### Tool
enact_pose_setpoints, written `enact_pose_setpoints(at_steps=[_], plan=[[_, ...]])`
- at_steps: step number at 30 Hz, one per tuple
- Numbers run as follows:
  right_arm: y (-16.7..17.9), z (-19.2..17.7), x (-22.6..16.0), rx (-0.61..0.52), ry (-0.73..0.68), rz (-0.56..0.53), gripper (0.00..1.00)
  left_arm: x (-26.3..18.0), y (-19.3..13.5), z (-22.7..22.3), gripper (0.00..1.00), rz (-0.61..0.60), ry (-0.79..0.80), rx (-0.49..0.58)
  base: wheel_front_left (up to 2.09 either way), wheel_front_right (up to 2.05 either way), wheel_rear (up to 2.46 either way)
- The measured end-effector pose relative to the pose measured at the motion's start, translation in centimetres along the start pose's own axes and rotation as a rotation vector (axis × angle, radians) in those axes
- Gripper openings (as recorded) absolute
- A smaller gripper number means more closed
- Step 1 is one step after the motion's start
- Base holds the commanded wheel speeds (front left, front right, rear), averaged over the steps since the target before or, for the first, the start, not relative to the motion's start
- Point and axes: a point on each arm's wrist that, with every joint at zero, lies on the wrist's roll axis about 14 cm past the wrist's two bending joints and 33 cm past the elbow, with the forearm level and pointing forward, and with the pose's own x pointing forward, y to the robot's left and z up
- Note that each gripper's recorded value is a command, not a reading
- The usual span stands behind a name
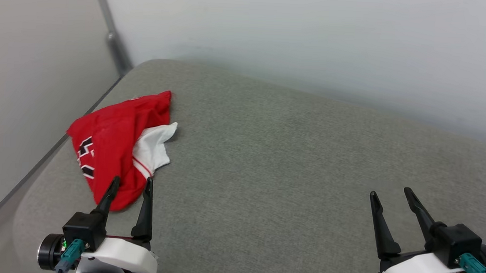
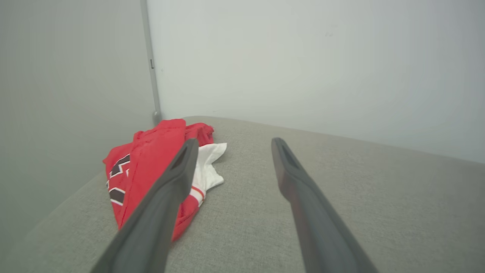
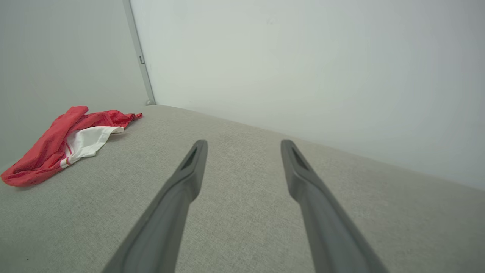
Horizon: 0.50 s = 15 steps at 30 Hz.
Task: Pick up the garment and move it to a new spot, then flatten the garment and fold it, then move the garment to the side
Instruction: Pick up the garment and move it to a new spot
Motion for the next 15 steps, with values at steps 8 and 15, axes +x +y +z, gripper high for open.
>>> enact_pose_setpoints(at_steps=[8,15], plan=[[5.7,0.4,3.0,0.012,-0.018,0.182,1.00,-3.2,5.4,1.0,1.00,0.175,-0.016,0.027,0.00,0.00,0.00],[8.7,0.8,4.6,0.021,-0.035,0.275,1.00,-4.9,8.0,1.3,1.00,0.270,-0.011,0.059,0.00,0.00,0.00]])
